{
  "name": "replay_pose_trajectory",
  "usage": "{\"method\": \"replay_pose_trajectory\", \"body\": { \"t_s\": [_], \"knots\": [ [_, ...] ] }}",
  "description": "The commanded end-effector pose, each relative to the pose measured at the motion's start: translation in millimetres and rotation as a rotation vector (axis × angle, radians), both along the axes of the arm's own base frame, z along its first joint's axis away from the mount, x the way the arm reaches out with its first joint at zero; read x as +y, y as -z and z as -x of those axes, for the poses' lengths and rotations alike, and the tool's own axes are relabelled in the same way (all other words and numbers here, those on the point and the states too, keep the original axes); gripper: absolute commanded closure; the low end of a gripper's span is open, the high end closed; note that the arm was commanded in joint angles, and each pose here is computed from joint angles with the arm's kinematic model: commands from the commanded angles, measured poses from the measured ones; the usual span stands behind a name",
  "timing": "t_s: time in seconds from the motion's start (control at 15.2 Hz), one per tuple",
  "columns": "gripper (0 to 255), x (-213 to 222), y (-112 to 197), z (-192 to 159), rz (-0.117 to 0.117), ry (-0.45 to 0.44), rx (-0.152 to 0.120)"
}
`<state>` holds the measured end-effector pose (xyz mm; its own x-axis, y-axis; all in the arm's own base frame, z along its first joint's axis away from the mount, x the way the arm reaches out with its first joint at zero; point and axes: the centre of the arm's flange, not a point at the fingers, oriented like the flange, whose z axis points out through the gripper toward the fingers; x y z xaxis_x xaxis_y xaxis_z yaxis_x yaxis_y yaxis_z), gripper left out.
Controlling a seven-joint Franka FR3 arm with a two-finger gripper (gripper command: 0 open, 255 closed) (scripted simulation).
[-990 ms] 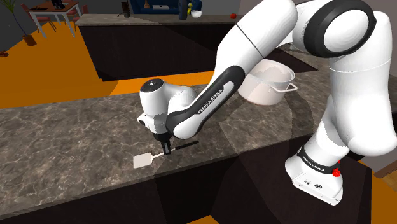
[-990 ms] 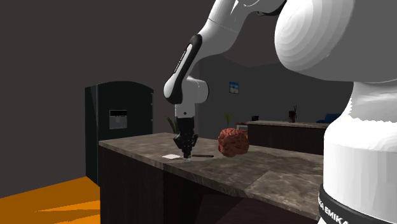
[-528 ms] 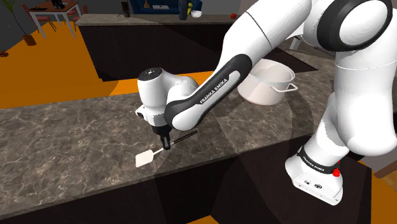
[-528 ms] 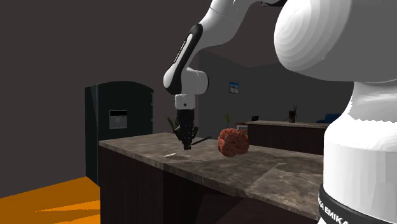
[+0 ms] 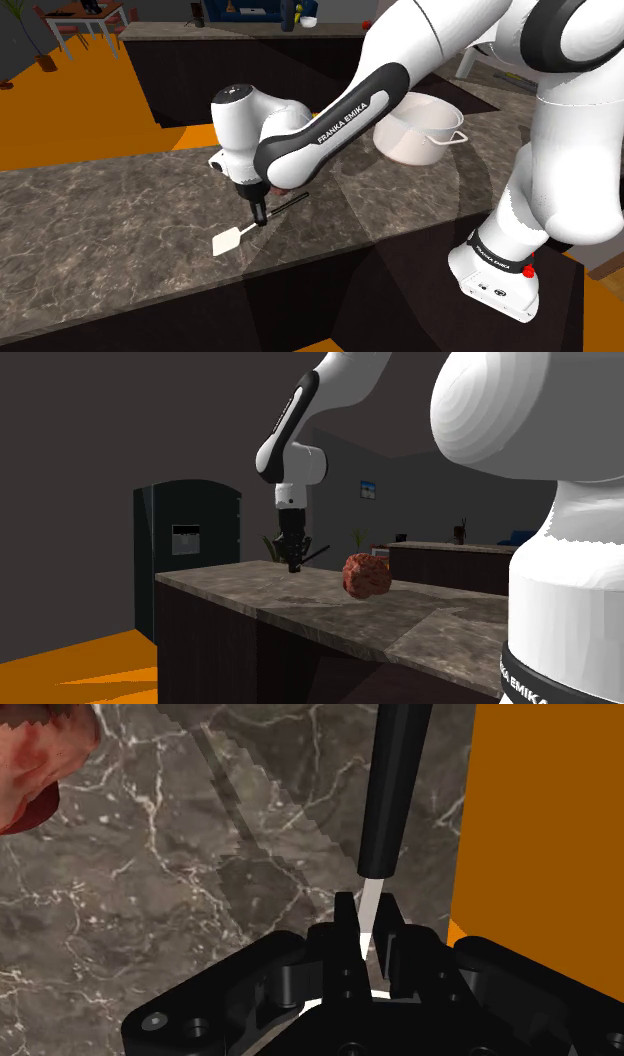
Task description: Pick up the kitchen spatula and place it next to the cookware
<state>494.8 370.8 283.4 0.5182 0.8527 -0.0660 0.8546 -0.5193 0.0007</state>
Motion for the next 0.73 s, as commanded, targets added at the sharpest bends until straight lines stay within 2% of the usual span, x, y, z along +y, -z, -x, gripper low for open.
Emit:
{"method": "replay_pose_trajectory", "body": {
  "t_s": [0.0, 0.66],
  "knots": [
    [255, 1, -12, 0, 0.000, 0.000, 0.000],
    [255, 1, -65, 0, 0.000, 0.000, 0.000]
  ]
}}
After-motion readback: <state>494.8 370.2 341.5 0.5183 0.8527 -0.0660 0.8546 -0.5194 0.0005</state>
